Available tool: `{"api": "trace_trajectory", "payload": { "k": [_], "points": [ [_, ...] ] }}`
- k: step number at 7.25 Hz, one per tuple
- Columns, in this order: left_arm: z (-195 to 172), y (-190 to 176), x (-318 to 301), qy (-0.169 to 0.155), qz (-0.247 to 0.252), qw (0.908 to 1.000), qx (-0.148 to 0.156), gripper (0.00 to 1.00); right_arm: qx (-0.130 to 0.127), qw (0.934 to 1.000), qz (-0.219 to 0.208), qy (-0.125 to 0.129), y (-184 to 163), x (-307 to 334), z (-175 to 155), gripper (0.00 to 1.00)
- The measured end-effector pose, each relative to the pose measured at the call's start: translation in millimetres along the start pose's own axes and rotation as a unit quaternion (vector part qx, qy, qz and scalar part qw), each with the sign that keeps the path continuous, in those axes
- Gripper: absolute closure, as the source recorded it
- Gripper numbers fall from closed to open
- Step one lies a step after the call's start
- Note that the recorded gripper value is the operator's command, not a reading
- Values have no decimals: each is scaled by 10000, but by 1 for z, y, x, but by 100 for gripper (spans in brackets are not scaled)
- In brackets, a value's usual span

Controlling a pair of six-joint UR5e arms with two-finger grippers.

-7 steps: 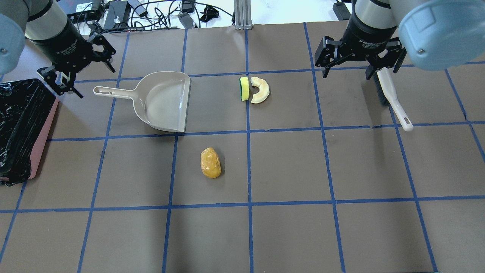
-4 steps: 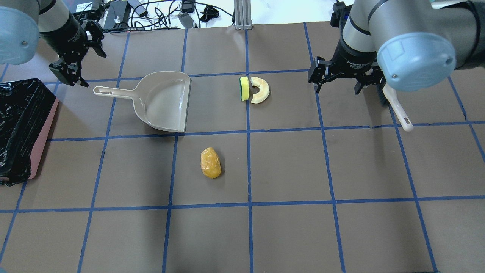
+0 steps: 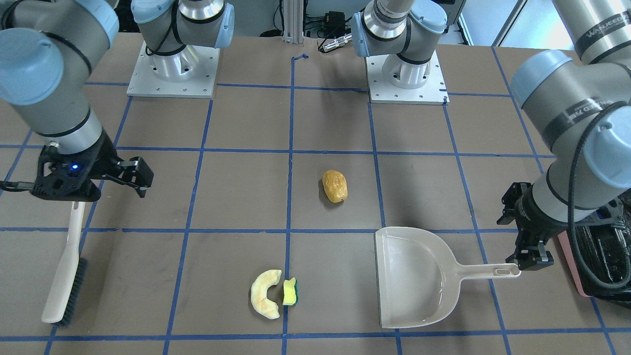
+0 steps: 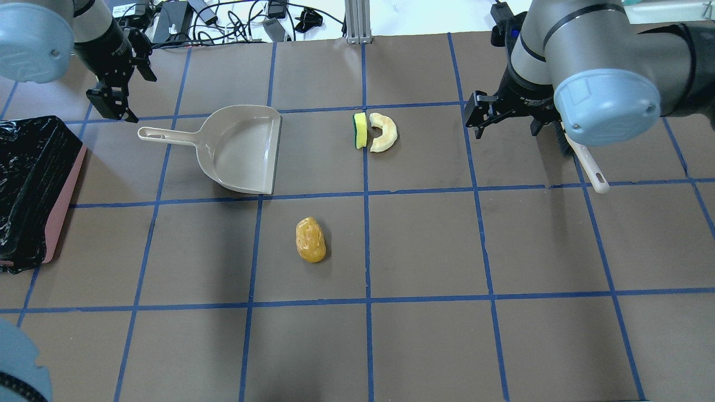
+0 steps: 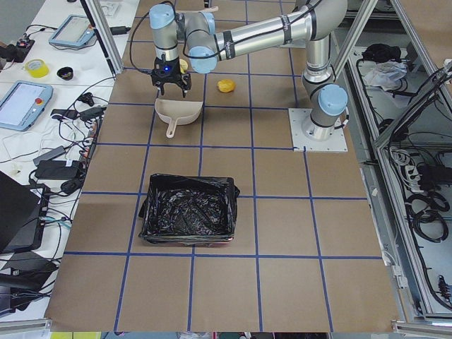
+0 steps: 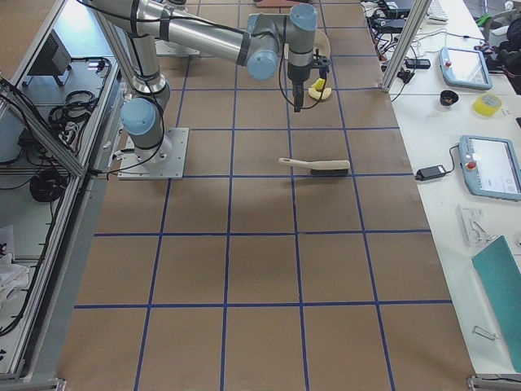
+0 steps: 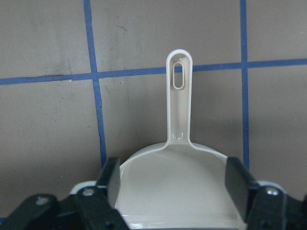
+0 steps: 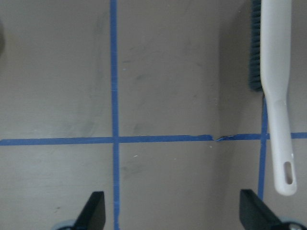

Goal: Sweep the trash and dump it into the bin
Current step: 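Grasp the dustpan handle with the left gripper while the right gripper grasps the brush handle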

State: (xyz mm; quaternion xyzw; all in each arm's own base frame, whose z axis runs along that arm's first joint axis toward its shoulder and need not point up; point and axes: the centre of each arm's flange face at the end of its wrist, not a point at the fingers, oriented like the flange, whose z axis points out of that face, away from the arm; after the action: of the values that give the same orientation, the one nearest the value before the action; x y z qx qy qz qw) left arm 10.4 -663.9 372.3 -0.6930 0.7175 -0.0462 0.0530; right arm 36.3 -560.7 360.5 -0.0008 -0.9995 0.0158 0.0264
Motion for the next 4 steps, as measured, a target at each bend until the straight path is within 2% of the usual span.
{"api": "trace_trajectory", "payload": {
  "k": [2, 4],
  "points": [
    [35, -3, 14, -282, -81, 9994, 185, 33, -120, 9999, -19, 21, -12, 68, 39, 3],
    [60, -4, 22, -433, -88, 9986, 302, 35, -59, 9999, -49, 124, -19, 106, 67, 3]
  ]
}}
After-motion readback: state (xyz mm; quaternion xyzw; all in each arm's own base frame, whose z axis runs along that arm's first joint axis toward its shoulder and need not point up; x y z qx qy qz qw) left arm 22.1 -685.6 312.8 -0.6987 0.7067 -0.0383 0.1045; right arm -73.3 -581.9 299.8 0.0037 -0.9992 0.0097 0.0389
